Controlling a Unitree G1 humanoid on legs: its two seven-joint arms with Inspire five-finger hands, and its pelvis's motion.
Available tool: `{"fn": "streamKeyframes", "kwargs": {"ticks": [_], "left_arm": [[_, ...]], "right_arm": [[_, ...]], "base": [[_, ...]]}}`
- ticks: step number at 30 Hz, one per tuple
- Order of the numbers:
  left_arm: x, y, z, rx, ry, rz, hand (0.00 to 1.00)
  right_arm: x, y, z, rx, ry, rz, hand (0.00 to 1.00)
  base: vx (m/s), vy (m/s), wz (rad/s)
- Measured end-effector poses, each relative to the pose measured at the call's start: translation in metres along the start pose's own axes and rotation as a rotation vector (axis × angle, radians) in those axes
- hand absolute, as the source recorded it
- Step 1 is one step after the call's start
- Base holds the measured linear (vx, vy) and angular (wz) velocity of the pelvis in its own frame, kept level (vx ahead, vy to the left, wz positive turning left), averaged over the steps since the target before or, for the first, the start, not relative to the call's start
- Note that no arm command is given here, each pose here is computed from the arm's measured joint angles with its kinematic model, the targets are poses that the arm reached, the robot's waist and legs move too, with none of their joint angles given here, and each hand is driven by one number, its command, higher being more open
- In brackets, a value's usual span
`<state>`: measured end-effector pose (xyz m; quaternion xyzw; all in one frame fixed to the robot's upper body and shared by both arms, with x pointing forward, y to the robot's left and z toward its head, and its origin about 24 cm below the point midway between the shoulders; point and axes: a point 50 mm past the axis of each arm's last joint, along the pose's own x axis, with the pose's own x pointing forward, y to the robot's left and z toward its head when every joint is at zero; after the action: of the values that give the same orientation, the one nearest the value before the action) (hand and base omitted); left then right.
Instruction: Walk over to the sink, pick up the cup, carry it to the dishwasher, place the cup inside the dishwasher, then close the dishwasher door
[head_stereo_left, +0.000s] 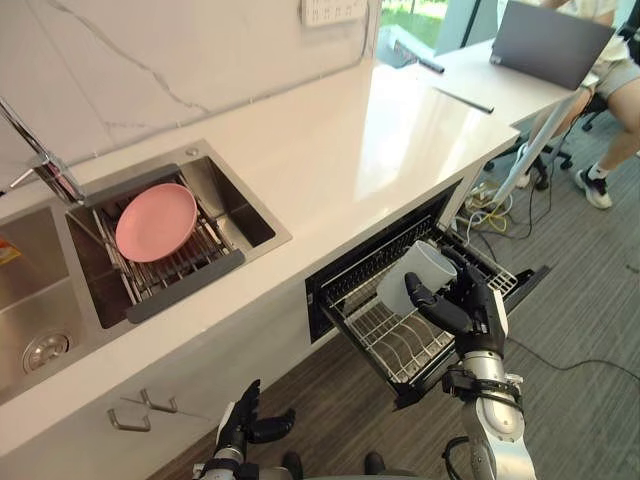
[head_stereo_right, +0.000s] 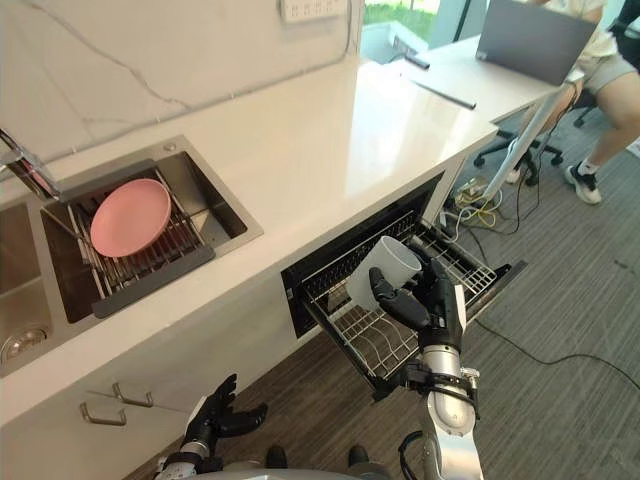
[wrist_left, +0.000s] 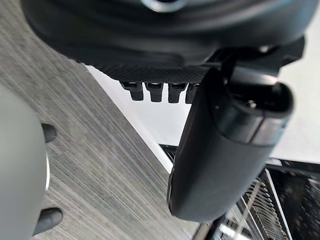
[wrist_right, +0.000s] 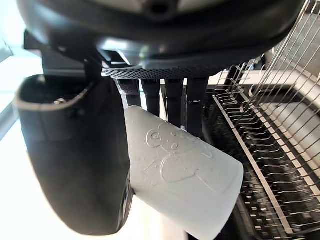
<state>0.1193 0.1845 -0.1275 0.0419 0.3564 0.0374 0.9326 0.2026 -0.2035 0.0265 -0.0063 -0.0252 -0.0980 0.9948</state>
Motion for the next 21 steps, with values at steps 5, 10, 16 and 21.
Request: {"fn": "streamKeyframes", "kwargs": {"ticks": [5, 10, 16, 21], "left_arm": [[0.009, 0.004, 0.021, 0.02, -0.07, 0.013, 1.0], [0.017, 0.004, 0.04, 0.016, -0.131, 0.032, 1.0], [0.026, 0.004, 0.062, -0.017, -0.202, 0.049, 1.0], [0.032, 0.003, 0.079, -0.021, -0.252, 0.063, 1.0]], "right_arm": [[0.023, -0.001, 0.015, -0.096, -0.068, 0.041, 0.0], [0.037, -0.006, 0.014, -0.159, -0.054, 0.059, 0.0], [0.061, -0.004, 0.026, -0.246, -0.101, 0.095, 0.0], [0.086, -0.002, 0.042, -0.298, -0.146, 0.086, 0.0]], "base": [[-0.09, -0.028, -0.03], [-0.13, -0.014, 0.16], [-0.08, -0.03, 0.04], [-0.02, -0.052, -0.07]]}}
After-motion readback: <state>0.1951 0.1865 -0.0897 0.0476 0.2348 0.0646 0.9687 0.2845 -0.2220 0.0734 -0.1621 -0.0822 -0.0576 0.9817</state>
